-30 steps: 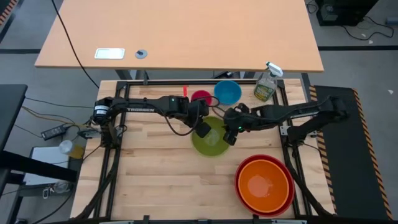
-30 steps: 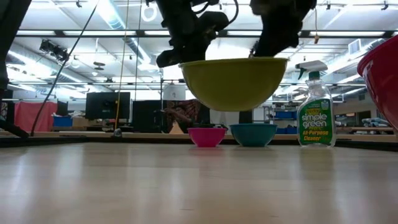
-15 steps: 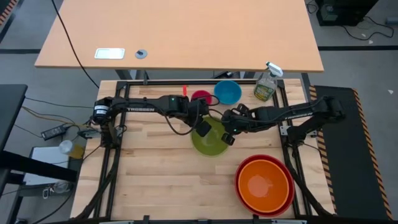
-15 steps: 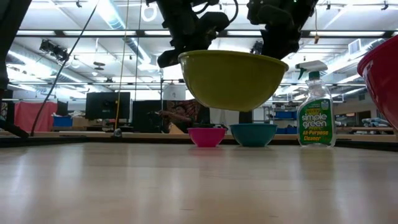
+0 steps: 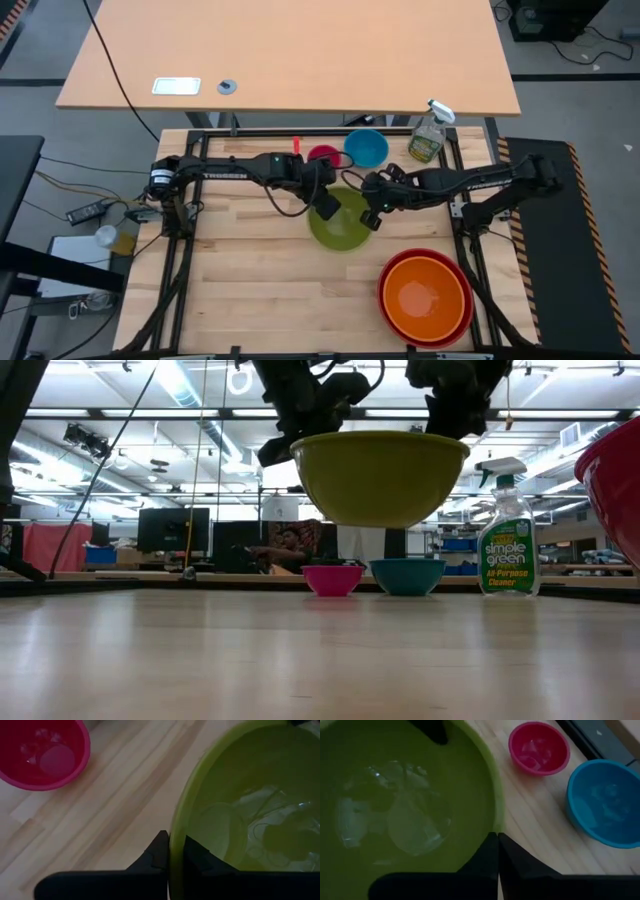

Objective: Nest bowls inside each other
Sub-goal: Stack the green bowl into the orange bowl

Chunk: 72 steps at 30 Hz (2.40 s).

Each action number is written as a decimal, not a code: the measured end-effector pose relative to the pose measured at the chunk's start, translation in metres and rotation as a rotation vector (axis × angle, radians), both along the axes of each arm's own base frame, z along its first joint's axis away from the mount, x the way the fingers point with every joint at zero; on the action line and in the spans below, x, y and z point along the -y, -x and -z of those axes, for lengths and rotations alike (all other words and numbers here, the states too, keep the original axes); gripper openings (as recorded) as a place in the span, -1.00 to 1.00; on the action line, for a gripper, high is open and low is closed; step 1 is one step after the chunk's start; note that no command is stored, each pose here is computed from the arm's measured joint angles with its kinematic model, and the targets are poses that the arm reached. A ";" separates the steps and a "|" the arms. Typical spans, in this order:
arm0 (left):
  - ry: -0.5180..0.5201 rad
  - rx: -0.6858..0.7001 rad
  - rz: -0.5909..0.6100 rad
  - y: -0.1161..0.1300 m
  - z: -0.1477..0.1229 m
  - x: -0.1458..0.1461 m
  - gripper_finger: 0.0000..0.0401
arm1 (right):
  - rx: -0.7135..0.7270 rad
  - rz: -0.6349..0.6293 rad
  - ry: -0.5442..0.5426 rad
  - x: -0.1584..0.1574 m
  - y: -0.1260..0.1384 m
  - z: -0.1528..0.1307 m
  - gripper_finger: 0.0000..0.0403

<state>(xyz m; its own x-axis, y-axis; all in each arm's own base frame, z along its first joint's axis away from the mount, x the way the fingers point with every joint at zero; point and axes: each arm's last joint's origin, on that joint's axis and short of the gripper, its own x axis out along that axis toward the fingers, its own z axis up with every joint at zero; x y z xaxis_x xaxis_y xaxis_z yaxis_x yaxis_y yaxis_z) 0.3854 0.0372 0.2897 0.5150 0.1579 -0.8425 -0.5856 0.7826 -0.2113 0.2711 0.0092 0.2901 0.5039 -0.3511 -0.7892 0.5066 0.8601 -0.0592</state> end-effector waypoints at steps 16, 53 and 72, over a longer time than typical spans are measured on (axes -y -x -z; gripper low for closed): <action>0.013 0.033 0.012 -0.003 -0.002 0.001 -0.61 | -0.021 -0.008 -0.007 0.000 0.006 -0.002 -0.94; 0.017 0.000 -0.015 -0.002 0.020 0.017 -0.89 | 0.094 0.034 -0.260 0.001 0.000 0.037 -0.18; 0.025 0.157 0.035 -0.014 0.011 0.019 -0.53 | 0.026 0.065 -0.208 0.005 0.007 0.050 -0.85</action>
<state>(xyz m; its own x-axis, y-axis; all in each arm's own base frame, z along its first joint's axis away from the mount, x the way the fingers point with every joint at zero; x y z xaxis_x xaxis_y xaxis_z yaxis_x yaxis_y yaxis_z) 0.3994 0.0181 0.2787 0.6453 0.1173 -0.7549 -0.5162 0.7954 -0.3177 0.2640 0.0045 0.2405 0.5070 -0.2141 -0.8350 0.5601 0.8181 0.1303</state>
